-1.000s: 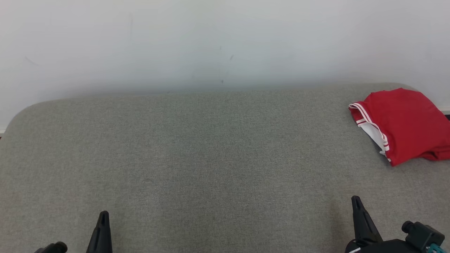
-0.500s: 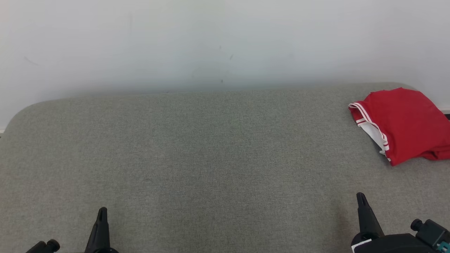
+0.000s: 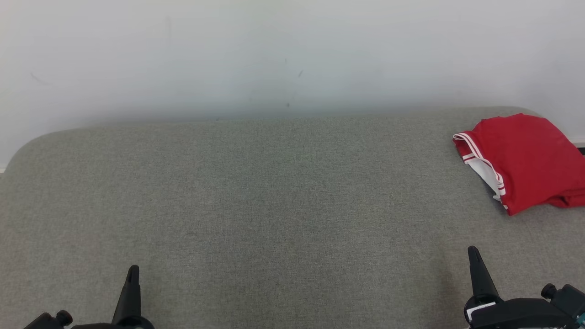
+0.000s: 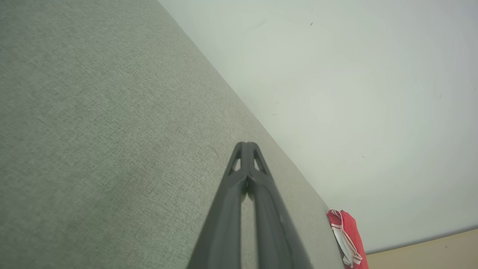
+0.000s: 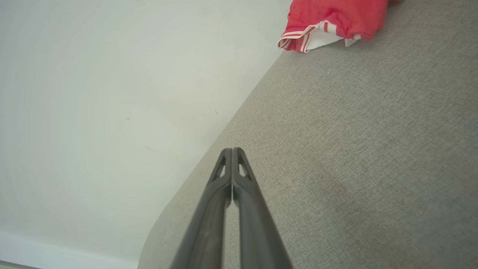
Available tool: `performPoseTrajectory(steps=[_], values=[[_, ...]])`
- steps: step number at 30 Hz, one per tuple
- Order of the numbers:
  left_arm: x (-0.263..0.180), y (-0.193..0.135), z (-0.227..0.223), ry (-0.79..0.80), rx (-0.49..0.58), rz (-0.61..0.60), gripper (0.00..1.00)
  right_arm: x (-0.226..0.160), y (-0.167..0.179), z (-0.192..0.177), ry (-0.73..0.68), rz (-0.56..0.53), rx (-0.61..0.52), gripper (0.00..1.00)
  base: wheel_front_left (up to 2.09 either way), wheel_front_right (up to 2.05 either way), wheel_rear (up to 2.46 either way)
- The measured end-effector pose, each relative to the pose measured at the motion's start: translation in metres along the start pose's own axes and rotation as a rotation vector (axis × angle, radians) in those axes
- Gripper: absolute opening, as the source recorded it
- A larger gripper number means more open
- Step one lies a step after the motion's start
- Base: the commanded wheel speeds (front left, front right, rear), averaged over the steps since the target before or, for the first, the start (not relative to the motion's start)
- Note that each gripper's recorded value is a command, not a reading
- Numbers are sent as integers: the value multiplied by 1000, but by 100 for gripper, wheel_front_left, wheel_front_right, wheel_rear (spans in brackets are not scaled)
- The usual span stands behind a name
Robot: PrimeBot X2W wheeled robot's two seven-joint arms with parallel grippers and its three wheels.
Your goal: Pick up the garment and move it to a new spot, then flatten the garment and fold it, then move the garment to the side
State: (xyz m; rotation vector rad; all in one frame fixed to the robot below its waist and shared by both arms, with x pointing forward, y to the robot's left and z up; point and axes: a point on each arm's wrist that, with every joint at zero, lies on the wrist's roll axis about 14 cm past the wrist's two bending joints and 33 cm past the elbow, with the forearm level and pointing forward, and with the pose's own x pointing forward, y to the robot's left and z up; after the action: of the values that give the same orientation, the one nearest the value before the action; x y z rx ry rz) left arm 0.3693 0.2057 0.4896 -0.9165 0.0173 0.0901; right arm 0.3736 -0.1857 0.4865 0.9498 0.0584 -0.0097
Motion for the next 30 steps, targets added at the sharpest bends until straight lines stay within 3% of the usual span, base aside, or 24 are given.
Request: performPoseTrajectory(steps=[30], values=[[8, -6, 1, 26, -313, -16, 0, 8, 3, 12, -17, 4, 298, 0, 0, 0, 0]])
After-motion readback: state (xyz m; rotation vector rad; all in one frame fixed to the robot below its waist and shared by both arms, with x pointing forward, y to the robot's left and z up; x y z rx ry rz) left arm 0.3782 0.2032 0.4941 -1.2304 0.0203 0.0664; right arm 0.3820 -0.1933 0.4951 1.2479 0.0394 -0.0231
